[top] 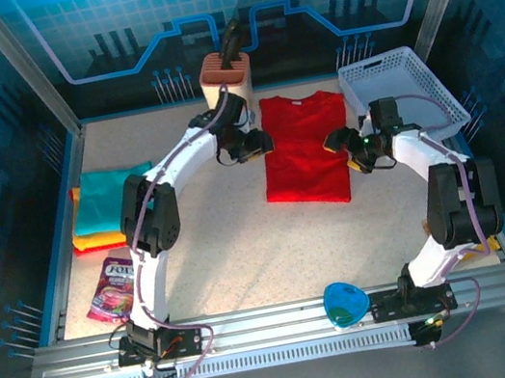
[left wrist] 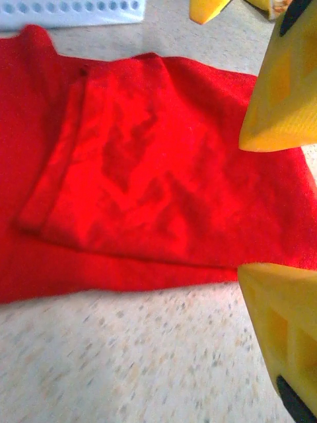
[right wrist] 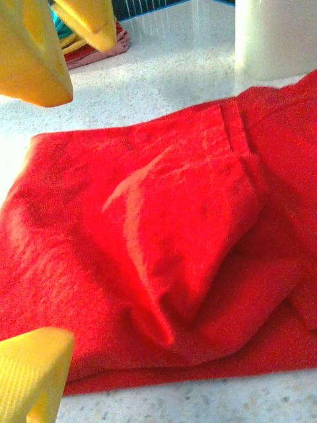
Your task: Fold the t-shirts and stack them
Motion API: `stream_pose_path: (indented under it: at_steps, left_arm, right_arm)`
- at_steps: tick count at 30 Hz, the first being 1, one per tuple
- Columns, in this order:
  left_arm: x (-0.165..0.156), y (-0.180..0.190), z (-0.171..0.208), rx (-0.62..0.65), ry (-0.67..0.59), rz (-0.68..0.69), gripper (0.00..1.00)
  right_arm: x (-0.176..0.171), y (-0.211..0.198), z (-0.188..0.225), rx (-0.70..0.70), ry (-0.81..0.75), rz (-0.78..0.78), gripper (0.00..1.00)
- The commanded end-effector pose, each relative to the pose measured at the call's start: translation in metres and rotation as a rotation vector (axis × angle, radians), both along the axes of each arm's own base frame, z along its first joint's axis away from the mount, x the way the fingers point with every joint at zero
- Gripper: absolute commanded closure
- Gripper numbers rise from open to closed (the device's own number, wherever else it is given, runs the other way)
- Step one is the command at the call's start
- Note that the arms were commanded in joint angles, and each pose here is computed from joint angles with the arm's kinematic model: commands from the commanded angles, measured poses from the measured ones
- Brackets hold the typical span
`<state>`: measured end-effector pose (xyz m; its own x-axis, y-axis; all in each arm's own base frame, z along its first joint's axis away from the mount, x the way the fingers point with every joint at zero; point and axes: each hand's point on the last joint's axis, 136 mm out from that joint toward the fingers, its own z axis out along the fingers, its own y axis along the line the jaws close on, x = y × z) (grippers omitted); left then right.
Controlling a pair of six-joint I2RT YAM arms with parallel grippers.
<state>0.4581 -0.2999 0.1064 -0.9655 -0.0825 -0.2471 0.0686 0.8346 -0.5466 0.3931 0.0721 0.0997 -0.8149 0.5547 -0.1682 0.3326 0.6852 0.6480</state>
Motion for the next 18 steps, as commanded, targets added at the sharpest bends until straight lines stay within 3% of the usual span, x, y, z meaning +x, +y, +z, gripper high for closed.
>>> stream_pose_path:
  at_steps: [1, 10, 18]
  left_arm:
    - [-0.025, -0.02, -0.016, -0.04, 0.067, -0.043, 0.54]
    - [-0.07, -0.054, -0.035, -0.013, 0.117, -0.104, 0.56]
    - [-0.095, -0.029, -0.085, 0.12, 0.19, -0.059, 0.63]
  right_arm:
    - [-0.007, 0.012, 0.0, 0.057, -0.003, 0.064, 0.18]
    - [-0.029, 0.051, -0.025, 0.151, 0.056, 0.16, 0.25]
    - [-0.057, 0.053, -0.074, 0.109, 0.213, 0.187, 0.27]
